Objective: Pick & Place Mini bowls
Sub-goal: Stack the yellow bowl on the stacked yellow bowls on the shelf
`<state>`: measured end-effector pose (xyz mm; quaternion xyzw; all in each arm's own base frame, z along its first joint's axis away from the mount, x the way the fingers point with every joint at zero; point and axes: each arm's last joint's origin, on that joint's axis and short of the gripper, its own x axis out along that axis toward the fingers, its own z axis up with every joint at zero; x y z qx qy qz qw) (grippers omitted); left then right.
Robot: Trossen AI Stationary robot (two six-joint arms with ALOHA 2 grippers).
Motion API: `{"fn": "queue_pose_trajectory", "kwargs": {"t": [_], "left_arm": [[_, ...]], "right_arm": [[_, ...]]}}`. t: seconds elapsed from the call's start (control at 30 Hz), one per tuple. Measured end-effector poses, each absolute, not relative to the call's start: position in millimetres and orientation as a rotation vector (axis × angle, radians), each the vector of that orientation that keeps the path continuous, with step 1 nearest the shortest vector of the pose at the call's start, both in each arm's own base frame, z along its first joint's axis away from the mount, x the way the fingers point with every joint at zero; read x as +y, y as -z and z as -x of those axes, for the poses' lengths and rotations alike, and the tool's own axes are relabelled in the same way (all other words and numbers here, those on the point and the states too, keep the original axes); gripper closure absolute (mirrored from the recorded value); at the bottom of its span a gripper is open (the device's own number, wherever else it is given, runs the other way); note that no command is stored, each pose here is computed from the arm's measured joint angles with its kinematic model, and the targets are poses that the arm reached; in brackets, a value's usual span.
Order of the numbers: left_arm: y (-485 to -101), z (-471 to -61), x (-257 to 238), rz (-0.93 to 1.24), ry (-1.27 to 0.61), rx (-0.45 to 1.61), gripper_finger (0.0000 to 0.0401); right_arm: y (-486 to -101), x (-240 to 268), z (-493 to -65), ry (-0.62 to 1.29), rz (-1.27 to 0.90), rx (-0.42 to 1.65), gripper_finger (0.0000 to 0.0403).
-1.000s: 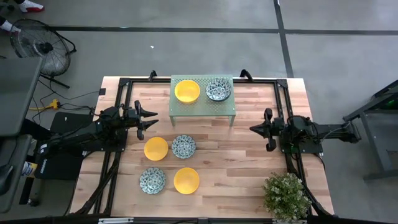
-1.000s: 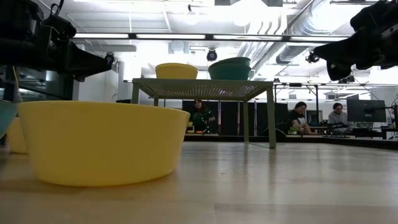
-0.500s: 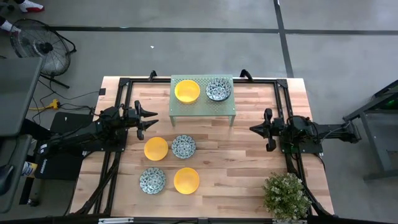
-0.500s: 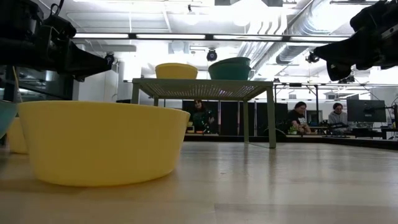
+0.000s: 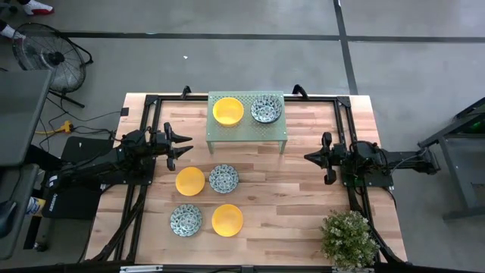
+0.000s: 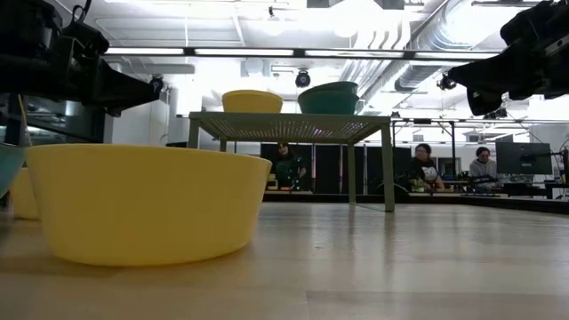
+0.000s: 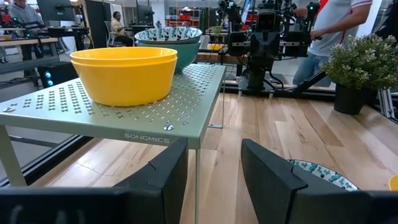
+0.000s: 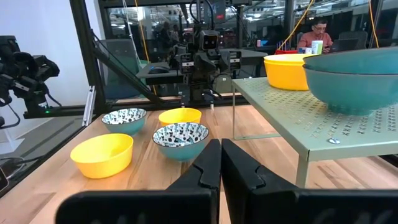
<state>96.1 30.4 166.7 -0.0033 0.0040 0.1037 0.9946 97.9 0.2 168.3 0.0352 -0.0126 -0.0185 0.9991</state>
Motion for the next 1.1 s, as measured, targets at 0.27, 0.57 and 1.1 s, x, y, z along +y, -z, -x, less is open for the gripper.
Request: {"fn": "queue_pose_trajectory", "kwargs": {"t": [0.27, 0.57, 1.1], "left_arm": [[-166.7, -96.0, 30.4, 0.007, -0.208, 0.008, 0.0254], [-166.7, -96.1, 30.4, 0.007, -0.208, 0.008, 0.0254], [-174.7, -93.4, 31.0, 0.016, -0.257, 0.051, 0.0254]], "right_arm": [[-168.3, 0.2, -97.9, 0.037, -0.070, -0.024, 0.0402], [-168.3, 0.2, -97.9, 0.037, -0.070, -0.024, 0.0402], [-168.1, 0.2, -98.0, 0.037, -0.070, -0.023, 0.0402]]}}
